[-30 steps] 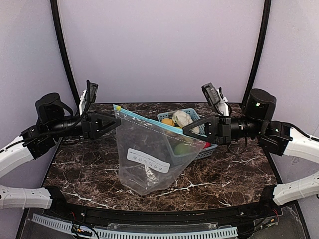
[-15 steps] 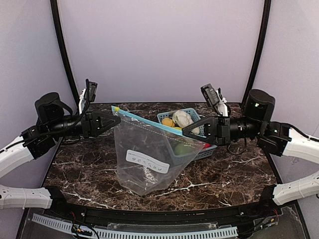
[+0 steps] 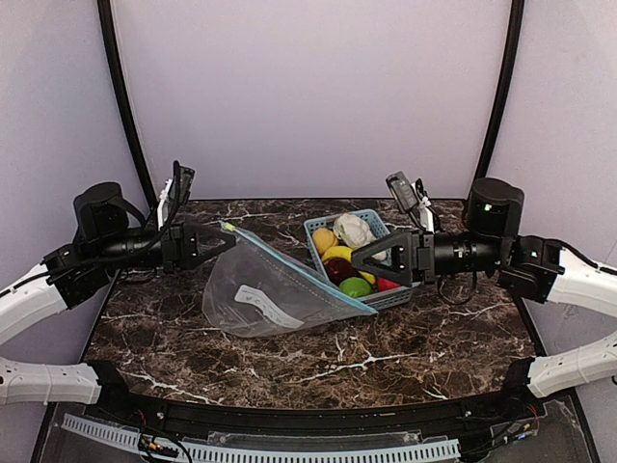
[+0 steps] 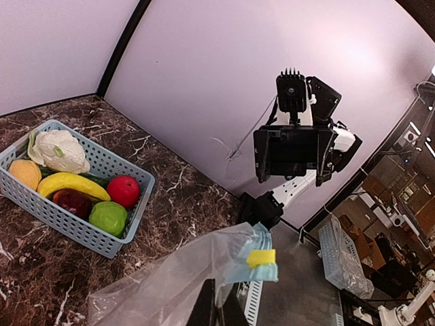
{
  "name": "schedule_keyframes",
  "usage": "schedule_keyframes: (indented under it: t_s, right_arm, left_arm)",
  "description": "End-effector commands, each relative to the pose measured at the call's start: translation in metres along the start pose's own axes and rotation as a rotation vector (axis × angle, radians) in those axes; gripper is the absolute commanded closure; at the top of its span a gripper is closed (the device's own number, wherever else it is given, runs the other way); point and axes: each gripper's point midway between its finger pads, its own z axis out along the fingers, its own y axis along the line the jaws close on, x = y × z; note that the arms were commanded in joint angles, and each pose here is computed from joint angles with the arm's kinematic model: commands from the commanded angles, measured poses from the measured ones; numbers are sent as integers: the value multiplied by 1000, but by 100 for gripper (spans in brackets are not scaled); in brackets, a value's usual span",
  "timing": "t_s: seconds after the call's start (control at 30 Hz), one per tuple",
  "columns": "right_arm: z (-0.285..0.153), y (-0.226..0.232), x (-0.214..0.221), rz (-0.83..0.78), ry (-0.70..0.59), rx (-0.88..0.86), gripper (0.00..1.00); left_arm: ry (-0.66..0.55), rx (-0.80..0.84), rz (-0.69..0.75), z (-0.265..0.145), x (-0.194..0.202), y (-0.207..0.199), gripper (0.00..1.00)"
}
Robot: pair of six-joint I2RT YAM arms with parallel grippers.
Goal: Place the food in the zip-top bag and seal the zipper
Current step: Pass from the right arm to the left, then pass from the left arm to the right
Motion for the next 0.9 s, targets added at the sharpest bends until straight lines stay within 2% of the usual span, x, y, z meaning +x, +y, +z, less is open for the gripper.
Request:
schedule_keyframes:
  t_s: [0.0, 0.13, 0.4, 0.87]
  right_arm:
    - [-7, -21, -3, -3, -2, 166, 26]
    - [-5, -43, 2, 4, 55, 290, 19]
    - [28, -44, 3, -101, 103, 373, 20]
    - [95, -37, 2, -291, 118, 554, 50]
  left_arm:
    - [134, -2, -37, 7, 36, 14, 99]
    - [203, 23, -92, 13, 54, 19, 99]
    - [247, 33, -132, 19, 67, 23, 99]
    - [281, 2, -178, 27, 81, 27, 99]
